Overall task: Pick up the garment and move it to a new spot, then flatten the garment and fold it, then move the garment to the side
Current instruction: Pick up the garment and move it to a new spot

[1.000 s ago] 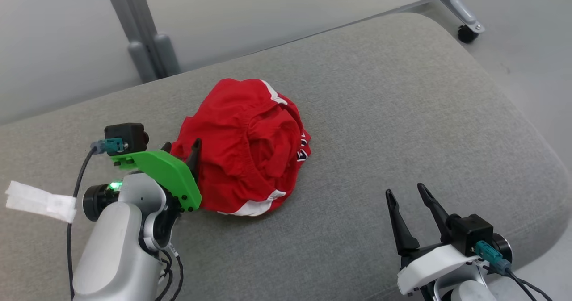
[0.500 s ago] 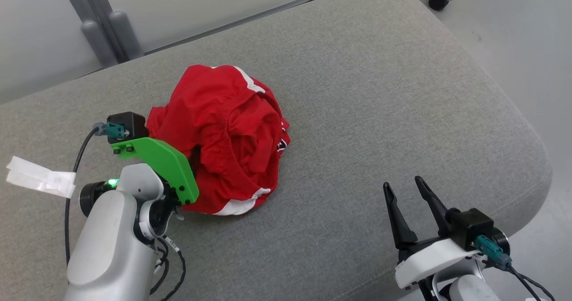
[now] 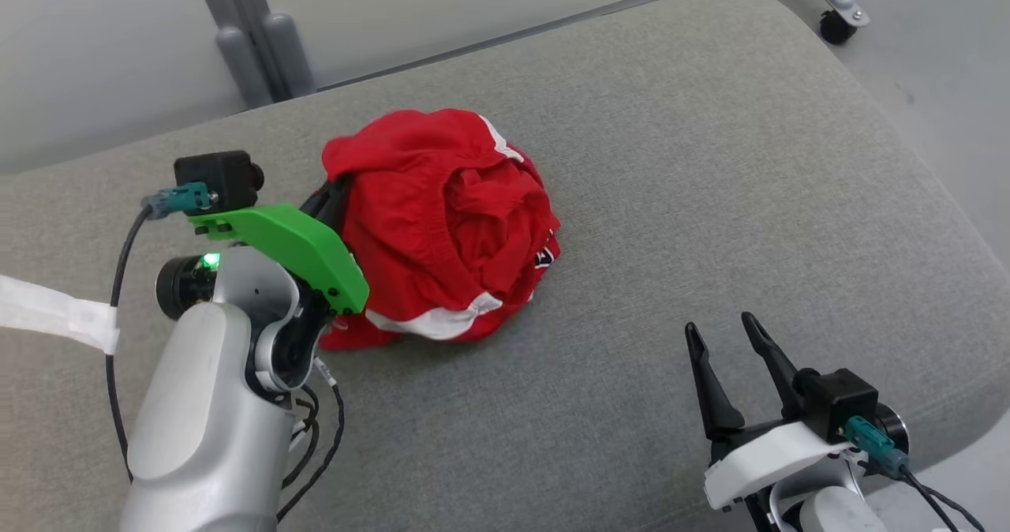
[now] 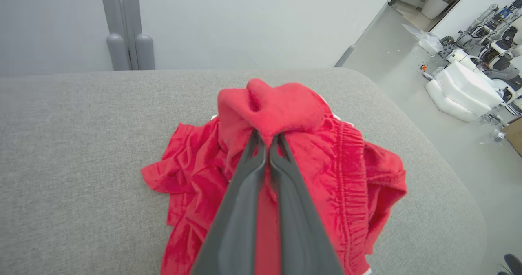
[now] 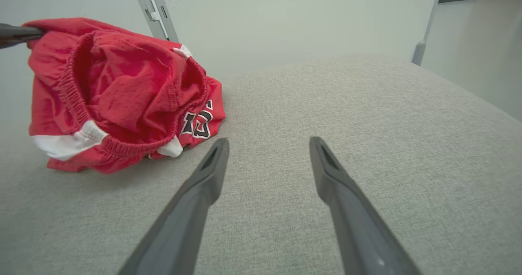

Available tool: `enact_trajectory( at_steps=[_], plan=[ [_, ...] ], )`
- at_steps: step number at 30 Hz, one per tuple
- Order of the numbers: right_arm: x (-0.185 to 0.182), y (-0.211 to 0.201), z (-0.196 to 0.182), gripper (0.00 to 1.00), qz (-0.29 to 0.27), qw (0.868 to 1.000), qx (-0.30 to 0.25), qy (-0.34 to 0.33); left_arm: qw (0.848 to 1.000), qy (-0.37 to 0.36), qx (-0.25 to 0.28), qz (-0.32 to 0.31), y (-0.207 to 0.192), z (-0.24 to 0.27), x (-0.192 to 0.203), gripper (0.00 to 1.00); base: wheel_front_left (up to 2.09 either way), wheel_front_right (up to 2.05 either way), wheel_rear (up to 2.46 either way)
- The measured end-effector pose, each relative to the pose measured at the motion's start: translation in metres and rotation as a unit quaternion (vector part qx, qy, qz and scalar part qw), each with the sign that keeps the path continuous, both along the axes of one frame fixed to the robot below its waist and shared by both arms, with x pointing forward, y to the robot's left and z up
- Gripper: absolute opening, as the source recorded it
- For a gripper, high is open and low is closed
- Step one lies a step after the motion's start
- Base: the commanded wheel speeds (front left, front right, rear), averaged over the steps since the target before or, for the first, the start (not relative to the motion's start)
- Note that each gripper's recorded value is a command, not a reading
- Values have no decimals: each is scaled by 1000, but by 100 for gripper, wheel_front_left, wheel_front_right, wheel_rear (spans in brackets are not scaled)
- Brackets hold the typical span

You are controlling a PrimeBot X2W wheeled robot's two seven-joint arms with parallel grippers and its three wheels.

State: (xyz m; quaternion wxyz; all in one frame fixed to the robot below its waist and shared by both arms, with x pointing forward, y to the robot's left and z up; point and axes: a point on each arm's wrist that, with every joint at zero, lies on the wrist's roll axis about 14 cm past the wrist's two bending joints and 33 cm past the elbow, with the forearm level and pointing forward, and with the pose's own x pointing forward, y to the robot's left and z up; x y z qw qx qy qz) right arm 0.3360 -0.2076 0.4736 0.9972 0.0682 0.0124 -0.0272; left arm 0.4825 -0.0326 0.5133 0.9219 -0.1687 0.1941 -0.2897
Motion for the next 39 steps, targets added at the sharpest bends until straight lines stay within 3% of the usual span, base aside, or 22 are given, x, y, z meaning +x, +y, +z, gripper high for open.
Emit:
enact_trajectory(
  at_steps=[5,11,20,24,31,35,39],
  plan=[
    [7,18,-2,100,29,1000,2,0,995,-76,-58,6,13,58,2,0,0,0,0],
    [15,49,-4,100,78,997,7,1,982,-172,-65,38,68,139,9,0,0,0,0],
    [26,101,-4,100,159,987,18,0,957,-235,2,170,193,193,-2,0,0,0,0],
    [32,127,-2,100,199,980,19,-4,932,-262,34,247,257,206,-12,0,0,0,0],
    [45,158,-8,100,245,969,12,1,897,-256,91,350,343,175,-18,0,0,0,0],
    [55,166,-14,100,258,966,3,5,890,-211,107,389,370,117,-14,0,0,0,0],
    [62,164,-28,100,256,967,-1,21,896,-156,117,399,370,52,-4,0,0,0,0]
  ],
)
